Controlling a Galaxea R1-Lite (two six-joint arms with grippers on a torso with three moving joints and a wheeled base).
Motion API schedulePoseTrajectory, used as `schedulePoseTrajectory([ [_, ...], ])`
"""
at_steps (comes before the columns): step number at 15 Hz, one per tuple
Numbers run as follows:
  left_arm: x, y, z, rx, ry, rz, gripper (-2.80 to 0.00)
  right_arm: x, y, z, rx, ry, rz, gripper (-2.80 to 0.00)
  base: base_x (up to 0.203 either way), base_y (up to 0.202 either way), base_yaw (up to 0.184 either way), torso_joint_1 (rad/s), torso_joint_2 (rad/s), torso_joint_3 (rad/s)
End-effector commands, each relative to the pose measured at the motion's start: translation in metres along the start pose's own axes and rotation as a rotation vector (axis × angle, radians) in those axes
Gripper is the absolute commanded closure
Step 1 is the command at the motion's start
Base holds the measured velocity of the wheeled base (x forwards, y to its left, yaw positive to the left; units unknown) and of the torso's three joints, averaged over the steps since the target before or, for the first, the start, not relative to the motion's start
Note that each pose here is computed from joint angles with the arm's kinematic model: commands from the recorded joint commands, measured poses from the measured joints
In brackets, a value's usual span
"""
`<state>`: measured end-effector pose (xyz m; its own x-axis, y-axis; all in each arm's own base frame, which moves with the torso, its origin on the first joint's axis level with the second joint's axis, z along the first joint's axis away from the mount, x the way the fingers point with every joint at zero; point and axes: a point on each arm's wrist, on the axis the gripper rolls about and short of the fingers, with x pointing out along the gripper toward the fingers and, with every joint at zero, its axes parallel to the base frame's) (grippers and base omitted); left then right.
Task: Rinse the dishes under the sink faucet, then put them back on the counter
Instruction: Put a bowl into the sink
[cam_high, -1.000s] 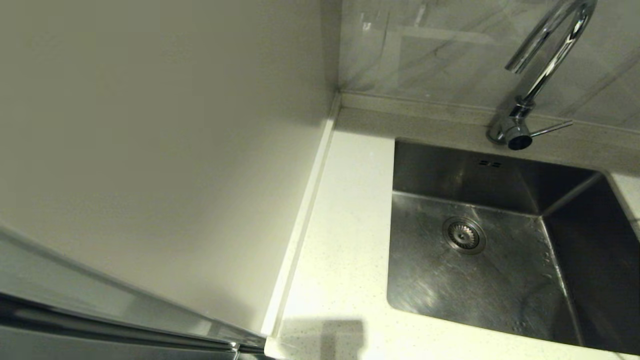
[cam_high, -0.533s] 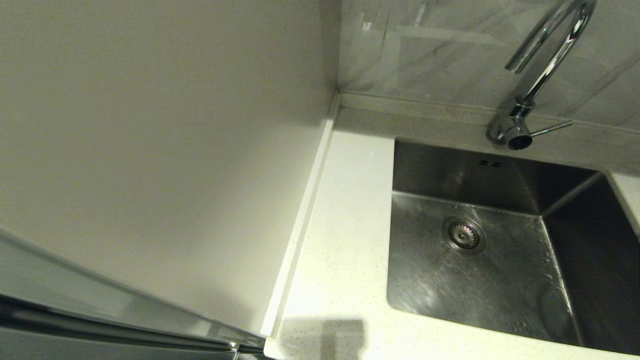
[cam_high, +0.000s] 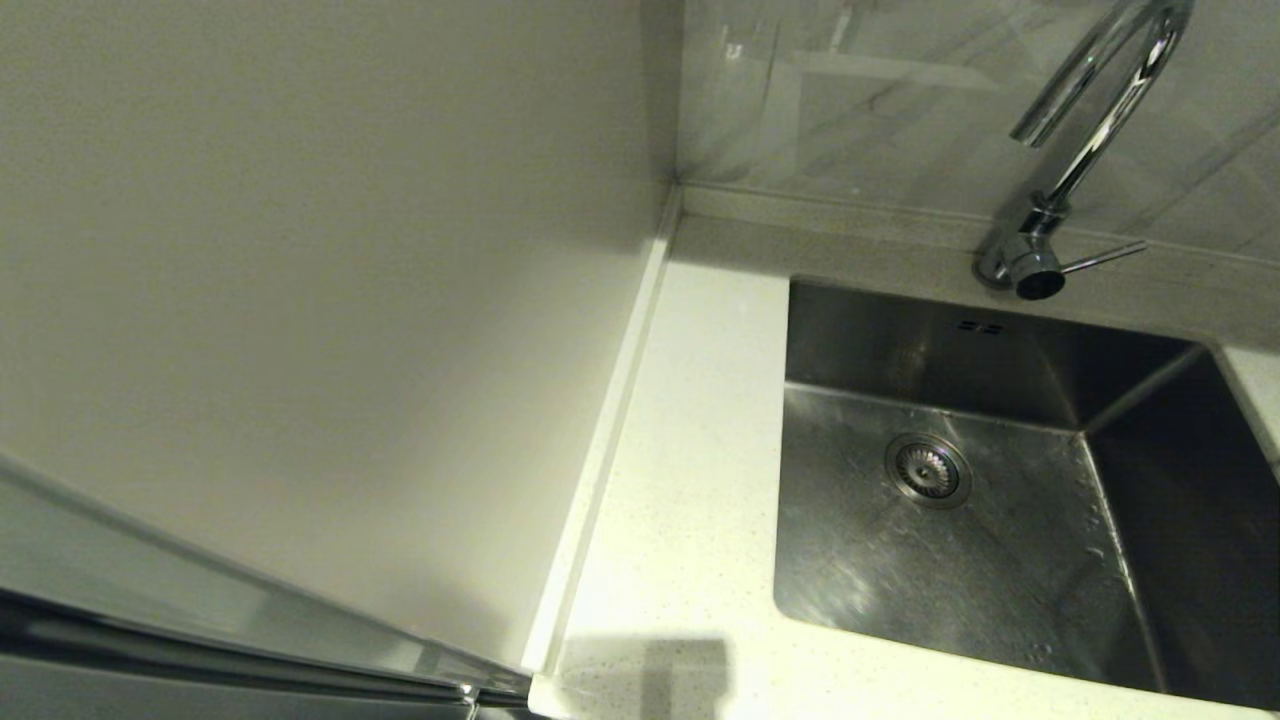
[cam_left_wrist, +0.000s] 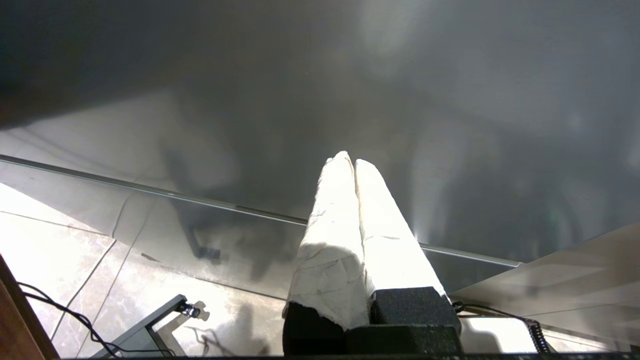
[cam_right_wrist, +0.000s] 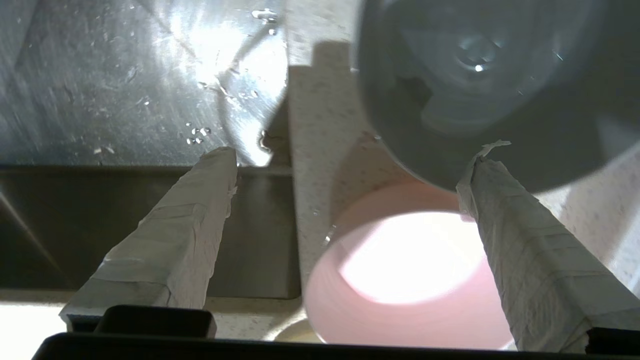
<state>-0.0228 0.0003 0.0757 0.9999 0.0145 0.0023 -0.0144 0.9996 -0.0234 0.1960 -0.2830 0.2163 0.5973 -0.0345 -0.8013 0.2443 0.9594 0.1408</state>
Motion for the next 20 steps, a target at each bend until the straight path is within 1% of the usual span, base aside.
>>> schedulePoseTrajectory([
  [1, 0.0, 0.0, 0.0, -0.001, -0.004, 0.001, 0.0, 0.003, 0.007, 0.003, -0.043, -0.003, 0.013, -2.8, 0.0, 0.0, 0.0, 0.0, 0.0, 0.0],
  [2, 0.0, 0.0, 0.0, -0.001, -0.004, 0.001, 0.0, 0.006, 0.006, 0.003, -0.063, -0.007, 0.011, -2.8, 0.0, 0.0, 0.0, 0.0, 0.0, 0.0],
  [5, 0.0, 0.0, 0.0, -0.001, -0.004, 0.0, 0.0, 0.018, -0.003, 0.01, -0.133, -0.059, -0.029, -2.8, 0.0, 0.0, 0.0, 0.0, 0.0, 0.0],
  [7, 0.0, 0.0, 0.0, -0.001, -0.005, -0.001, 0.0, 0.023, -0.007, 0.01, -0.153, -0.049, -0.053, -2.8, 0.0, 0.0, 0.0, 0.0, 0.0, 0.0],
  [13, 0.0, 0.0, 0.0, -0.001, -0.004, 0.0, 0.0, 0.027, -0.007, 0.007, -0.175, -0.03, -0.051, -2.8, 0.0, 0.0, 0.0, 0.0, 0.0, 0.0],
  [14, 0.0, 0.0, 0.0, -0.001, -0.004, 0.001, 0.0, 0.027, -0.007, 0.006, -0.175, -0.021, -0.055, -1.96, 0.0, 0.0, 0.0, 0.0, 0.0, 0.0],
  [15, 0.0, 0.0, 0.0, -0.001, -0.004, 0.001, 0.0, 0.029, -0.007, 0.003, -0.17, -0.004, -0.062, 0.0, 0.0, 0.0, 0.0, 0.0, 0.0, 0.0],
  [18, 0.0, 0.0, 0.0, -0.001, -0.004, 0.001, 0.0, 0.032, -0.006, 0.0, -0.176, 0.013, -0.057, 0.0, 0.0, 0.0, 0.0, 0.0, 0.0, 0.0],
  [20, 0.0, 0.0, 0.0, -0.001, -0.005, 0.001, 0.0, 0.036, -0.001, 0.002, -0.188, 0.017, -0.046, 0.0, 0.0, 0.0, 0.0, 0.0, 0.0, 0.0],
])
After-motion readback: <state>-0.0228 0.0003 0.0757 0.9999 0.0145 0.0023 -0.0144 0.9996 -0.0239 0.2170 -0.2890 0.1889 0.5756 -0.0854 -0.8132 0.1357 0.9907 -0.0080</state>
